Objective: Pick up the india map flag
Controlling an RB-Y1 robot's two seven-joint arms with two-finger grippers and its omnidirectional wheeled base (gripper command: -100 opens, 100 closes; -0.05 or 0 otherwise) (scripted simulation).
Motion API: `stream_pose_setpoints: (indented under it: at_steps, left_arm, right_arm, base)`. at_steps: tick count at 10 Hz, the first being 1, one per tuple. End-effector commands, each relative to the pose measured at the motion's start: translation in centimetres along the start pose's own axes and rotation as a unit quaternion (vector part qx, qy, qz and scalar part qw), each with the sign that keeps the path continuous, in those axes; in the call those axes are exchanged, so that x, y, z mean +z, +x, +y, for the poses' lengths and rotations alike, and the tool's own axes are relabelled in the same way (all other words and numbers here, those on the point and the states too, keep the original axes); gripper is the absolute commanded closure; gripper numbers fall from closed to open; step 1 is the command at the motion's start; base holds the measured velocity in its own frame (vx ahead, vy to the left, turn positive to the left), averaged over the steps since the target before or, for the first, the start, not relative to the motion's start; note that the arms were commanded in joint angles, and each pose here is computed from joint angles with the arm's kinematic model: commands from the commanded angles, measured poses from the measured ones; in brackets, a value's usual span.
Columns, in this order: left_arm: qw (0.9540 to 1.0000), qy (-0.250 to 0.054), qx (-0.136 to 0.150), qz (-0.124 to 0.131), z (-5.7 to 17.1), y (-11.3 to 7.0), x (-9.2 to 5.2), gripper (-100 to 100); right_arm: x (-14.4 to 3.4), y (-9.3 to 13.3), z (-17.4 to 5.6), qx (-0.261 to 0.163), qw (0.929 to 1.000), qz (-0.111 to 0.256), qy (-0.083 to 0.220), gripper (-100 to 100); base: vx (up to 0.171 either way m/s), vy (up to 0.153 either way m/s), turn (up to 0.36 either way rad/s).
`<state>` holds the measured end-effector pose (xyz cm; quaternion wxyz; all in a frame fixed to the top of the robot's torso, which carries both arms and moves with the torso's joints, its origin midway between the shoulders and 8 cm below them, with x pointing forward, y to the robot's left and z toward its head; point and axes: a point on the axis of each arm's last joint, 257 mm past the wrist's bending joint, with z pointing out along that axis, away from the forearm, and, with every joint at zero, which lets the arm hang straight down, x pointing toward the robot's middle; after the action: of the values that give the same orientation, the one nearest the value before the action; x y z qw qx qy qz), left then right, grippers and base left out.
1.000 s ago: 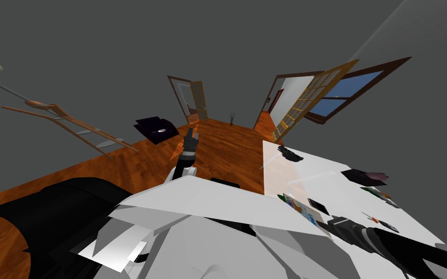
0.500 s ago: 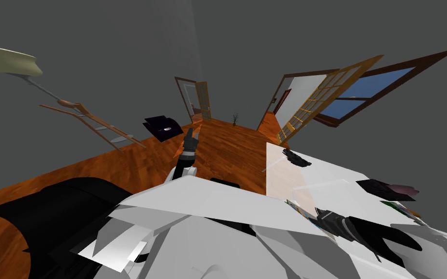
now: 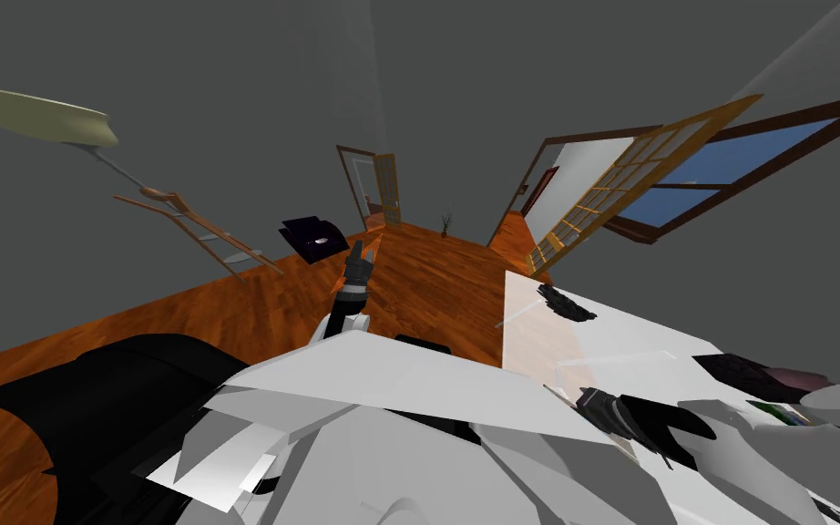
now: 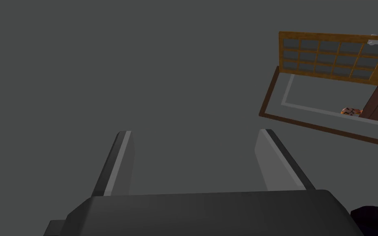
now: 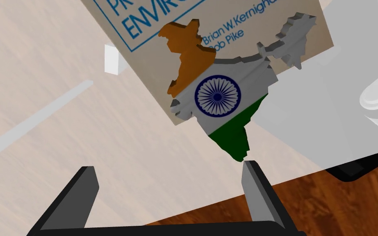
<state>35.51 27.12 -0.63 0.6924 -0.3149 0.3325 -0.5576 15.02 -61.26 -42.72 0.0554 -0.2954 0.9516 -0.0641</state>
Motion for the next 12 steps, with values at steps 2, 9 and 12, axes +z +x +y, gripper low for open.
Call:
stream_pose_setpoints:
  at_steps: [2,9,12]
  left_arm:
    - [1.0000,0.000,0.000,0.000,0.0,0.0,0.0,0]
    - [1.0000,0.000,0.000,0.000,0.0,0.0,0.0,0]
    - [1.0000,0.000,0.000,0.000,0.0,0.0,0.0,0]
  right_arm:
    - [2.3,-0.4,1.9,-0.024,0.9996,0.005,-0.016,-100]
    - [5.3,1.2,7.0,-0.042,0.9973,0.023,-0.055,-100]
    - [6.6,-0.3,7.7,-0.047,0.9971,0.023,-0.056,-100]
  base:
    - [0.012,-0.018,0.117]
    - [0.006,-0.013,0.044]
    - [-0.009,-0.026,-0.028]
